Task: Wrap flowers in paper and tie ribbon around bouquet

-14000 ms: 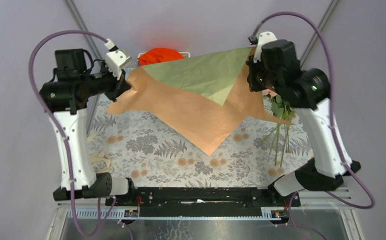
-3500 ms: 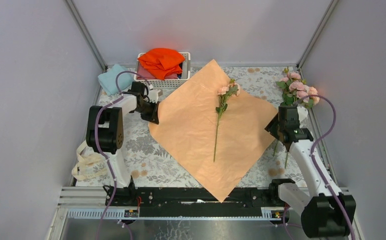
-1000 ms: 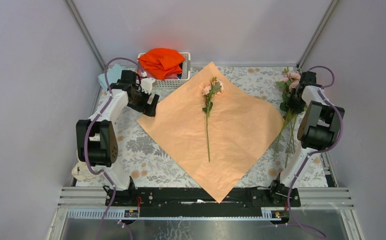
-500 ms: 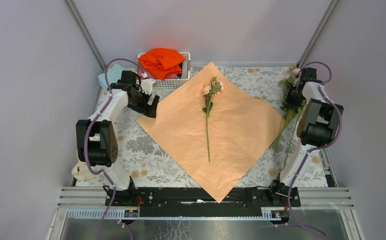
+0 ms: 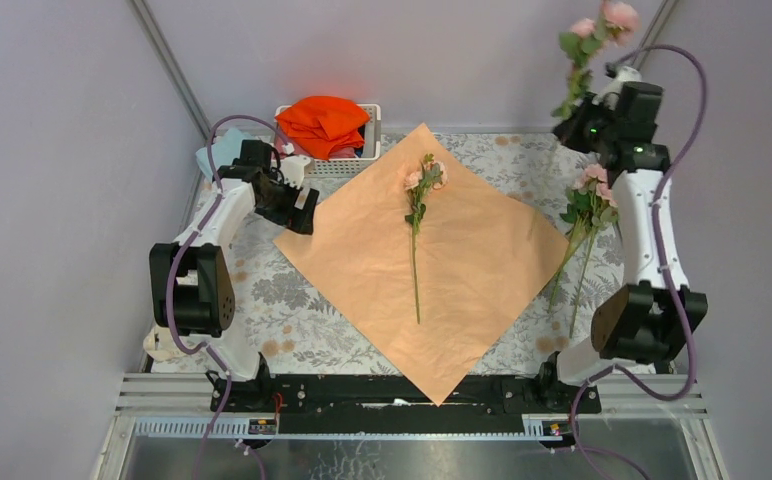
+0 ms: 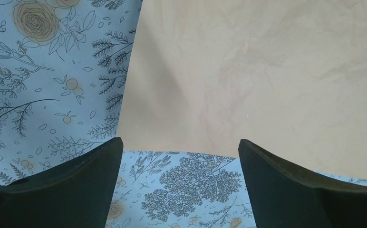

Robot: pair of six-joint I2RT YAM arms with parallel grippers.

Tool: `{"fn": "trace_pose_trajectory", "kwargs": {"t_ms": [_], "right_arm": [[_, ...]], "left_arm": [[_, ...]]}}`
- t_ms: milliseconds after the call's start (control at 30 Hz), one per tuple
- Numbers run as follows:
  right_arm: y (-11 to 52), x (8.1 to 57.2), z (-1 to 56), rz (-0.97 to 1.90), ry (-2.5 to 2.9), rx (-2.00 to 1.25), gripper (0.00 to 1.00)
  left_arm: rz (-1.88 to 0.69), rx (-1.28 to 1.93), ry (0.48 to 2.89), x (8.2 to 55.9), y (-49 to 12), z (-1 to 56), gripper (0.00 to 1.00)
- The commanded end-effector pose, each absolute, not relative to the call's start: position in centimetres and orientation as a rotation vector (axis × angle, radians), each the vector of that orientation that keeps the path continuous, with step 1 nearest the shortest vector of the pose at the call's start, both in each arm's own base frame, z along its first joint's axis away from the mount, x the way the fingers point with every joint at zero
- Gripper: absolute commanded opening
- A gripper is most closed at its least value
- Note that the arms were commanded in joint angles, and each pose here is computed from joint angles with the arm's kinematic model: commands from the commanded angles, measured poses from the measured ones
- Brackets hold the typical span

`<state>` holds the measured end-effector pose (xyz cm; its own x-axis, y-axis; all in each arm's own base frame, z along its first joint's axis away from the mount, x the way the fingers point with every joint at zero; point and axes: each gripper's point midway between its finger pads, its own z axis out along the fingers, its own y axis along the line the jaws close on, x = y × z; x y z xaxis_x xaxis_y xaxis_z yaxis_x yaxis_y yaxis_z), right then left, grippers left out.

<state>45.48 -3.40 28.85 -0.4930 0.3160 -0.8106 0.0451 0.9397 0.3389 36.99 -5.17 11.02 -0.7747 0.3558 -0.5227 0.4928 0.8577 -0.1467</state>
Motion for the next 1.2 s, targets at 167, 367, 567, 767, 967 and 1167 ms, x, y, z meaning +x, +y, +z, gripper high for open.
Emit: {"fn": "trace_pose_trajectory", "kwargs": {"t_ms": [167,367,567,767,967,1167], "right_arm": [[24.4,42.2,24.8,0.802,2.042,0.073,0.0],[32.9,41.2,14.2,0.791,2.3,0.046,0.0],[31.8,41.8,9.1,0.658,2.364,0.092,0.0],[28.2,42.5,13.0,0.354,2.401,-0.161,0.59],[10.7,42.4,19.7,0.0,2.31,0.152,0.66],[-10.4,37.7,16.4,-0.335,2.239,0.698,0.82]], "left_arm": [[-0.399,0.625,2.494,37.0,-5.5,12.7,0.99],[-0.385,0.624,2.5,36.5,-5.4,12.6,0.99],[-0.395,0.629,2.505,36.2,-5.4,12.3,0.99],[-0.388,0.632,2.508,36.3,-5.3,12.2,0.99],[-0.393,0.641,2.506,36.3,-5.4,12.1,0.99],[-0.378,0.655,2.514,36.0,-5.1,11.7,0.99]]}}
